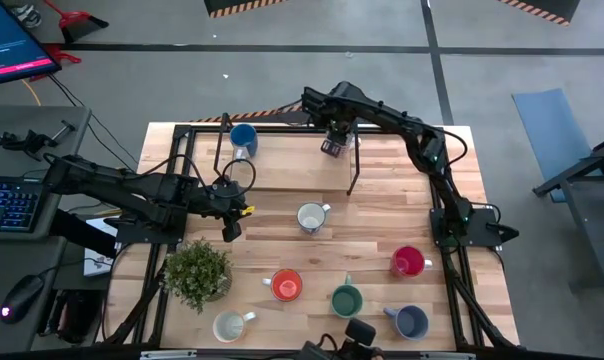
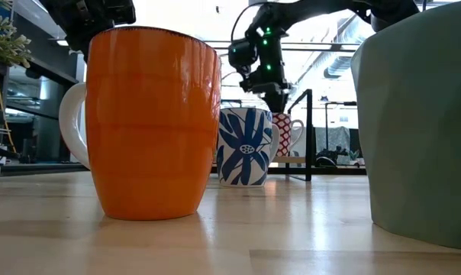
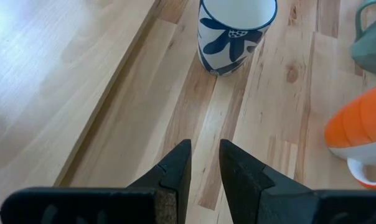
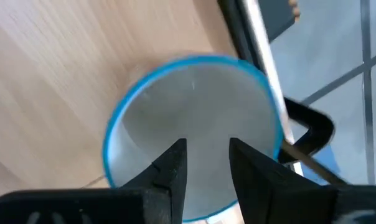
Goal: Place coffee mugs
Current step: Put the blue pattern mug on the shelf
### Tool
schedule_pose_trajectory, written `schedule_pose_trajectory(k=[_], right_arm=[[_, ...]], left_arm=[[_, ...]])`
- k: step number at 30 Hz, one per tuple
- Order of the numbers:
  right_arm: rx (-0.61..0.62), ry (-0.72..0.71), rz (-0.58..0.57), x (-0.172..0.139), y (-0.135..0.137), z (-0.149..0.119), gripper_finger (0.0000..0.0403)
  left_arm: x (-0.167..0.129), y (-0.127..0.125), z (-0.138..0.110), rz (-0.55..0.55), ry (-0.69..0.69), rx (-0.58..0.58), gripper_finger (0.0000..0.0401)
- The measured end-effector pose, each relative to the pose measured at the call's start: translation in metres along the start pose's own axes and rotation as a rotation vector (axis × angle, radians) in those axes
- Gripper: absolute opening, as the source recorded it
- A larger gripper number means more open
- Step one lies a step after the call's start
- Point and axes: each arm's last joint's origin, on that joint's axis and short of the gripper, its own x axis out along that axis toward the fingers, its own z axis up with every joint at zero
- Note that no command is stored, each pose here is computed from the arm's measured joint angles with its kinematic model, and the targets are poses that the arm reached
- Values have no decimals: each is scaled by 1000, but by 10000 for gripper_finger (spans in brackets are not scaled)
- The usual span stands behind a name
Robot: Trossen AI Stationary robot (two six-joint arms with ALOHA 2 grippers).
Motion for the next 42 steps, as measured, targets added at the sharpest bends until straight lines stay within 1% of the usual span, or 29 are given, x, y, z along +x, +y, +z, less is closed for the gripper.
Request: schedule_pose_trajectory(k=[4,7,9,11,13,14,18,21,24,26,28,30,32,33,34,36,38,40,42], right_arm=[[24,-93,-8,-26,-6,-1,99],[39,-99,27,-45,-8,-18,99],[79,-133,111,-60,-7,-26,99],[108,-183,260,-80,-5,-37,99],[89,-240,409,-103,1,-50,99],[72,-267,460,-114,5,-57,99],[-25,-380,593,-158,18,-89,99],[-97,-477,656,-193,27,-123,99],[-131,-560,687,-225,34,-161,99],[-145,-629,667,-244,36,-191,99],[-99,-709,556,-260,35,-221,99],[-19,-793,427,-271,32,-248,99],[44,-846,347,-275,31,-271,99],[70,-852,313,-272,31,-281,99],[97,-849,285,-266,32,-290,99],[128,-799,243,-243,37,-305,99],[154,-758,238,-214,47,-312,99],[145,-759,260,-183,60,-315,99],[106,-788,317,-156,74,-315,99]], left_arm=[[0,0,0,0,0,0,74],[0,0,0,0,0,-1,74],[0,0,0,0,0,-1,74],[0,0,0,0,0,-3,74],[0,0,0,0,0,-16,74],[0,0,0,0,1,-18,74],[0,0,0,0,0,-25,74],[0,0,0,-1,-1,-64,74],[0,0,1,-4,-8,-102,74],[0,-1,3,-13,-29,-124,74],[0,-2,6,-28,-62,-133,74],[-1,-4,11,-51,-114,-128,74],[-1,-7,19,-78,-187,-117,74],[0,-9,23,-88,-228,-114,74],[0,-10,28,-94,-274,-108,74],[1,-14,37,-103,-359,-89,74],[3,-17,44,-113,-423,-75,74],[8,-18,50,-127,-462,-95,74],[16,-18,52,-133,-447,-137,74]])
